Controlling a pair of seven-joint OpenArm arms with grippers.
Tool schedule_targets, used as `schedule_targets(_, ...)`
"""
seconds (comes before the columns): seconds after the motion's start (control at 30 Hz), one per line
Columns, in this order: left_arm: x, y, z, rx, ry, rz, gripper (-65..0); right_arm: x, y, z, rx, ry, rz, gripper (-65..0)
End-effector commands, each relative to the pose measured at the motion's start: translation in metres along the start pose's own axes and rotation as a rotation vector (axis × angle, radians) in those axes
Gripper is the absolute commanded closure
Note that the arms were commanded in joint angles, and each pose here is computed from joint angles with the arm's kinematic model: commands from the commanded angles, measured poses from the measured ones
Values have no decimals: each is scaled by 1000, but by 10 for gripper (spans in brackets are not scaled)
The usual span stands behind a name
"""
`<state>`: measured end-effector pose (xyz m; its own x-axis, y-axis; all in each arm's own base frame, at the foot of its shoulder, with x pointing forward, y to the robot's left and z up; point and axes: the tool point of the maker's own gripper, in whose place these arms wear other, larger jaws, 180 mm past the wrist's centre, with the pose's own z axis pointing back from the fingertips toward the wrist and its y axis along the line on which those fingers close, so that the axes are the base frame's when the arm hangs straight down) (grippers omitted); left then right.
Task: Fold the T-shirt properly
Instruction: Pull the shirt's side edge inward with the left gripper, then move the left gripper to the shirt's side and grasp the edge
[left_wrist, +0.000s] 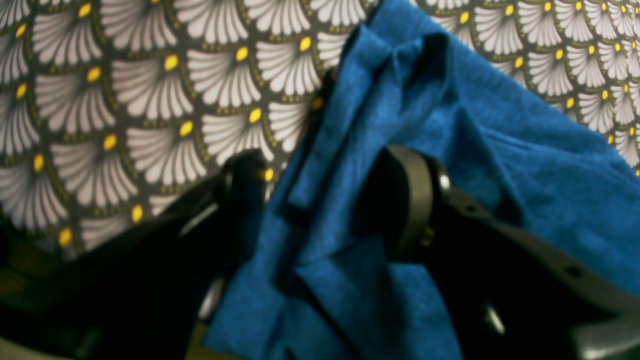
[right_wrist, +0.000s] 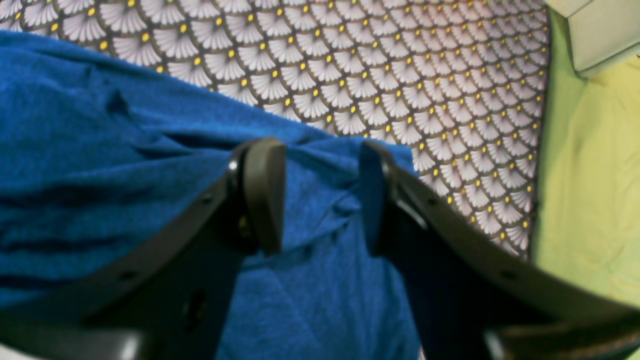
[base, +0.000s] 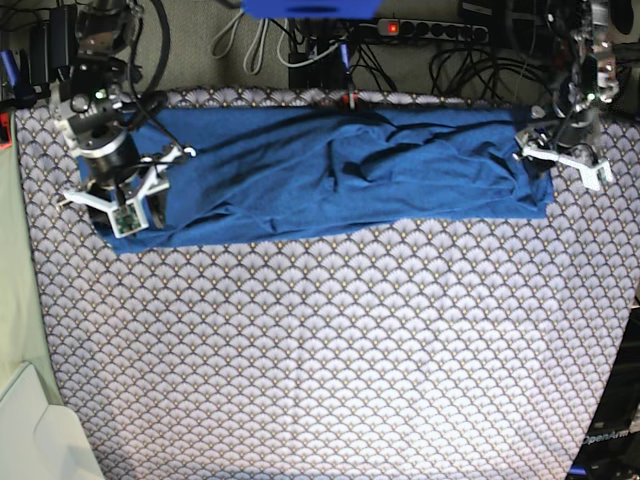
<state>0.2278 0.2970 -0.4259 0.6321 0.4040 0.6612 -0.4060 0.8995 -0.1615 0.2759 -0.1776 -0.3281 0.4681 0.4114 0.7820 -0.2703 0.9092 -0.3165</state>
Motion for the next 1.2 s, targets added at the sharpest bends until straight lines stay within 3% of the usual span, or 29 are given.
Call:
schedule_targets(0.0,-1,-7,-1,-12,19,-32,-357,12,-4,2,-8,-42,11,-254)
schedule_targets(0.13,-8,-24,-6,-32,39,-104,-357,12,-4,2,-8,-42,11,-254)
schedule_targets(0.37,-19,-36,-6,-58,63,-128,-347,12,-4,2,-8,-42,11,-254)
schedule_targets(0.43,-20,-34,-6,-53,64,-134,-307,12,-4,2,-8,-42,11,-254)
schedule_targets(0.57,-20,-32,-6,-48,64,-136,-141,12,-4,2,-8,-42,11,-254)
schedule_targets(0.67,-19,-32,-6,-54,63,-142,-134,12,-4,2,-8,-42,11,-254)
schedule_targets(0.8,-23,-50,-4,-156,70,-193,-125,12,-4,2,-8,-44,11,-254)
schedule_targets(0.93,-24,-59,-2,-203,69,-210,0,12,-4,2,-8,-44,11,-254)
schedule_targets(1.17,-12,-70,3,-228,33,-214,-2,12,-4,2,-8,-44,11,-254)
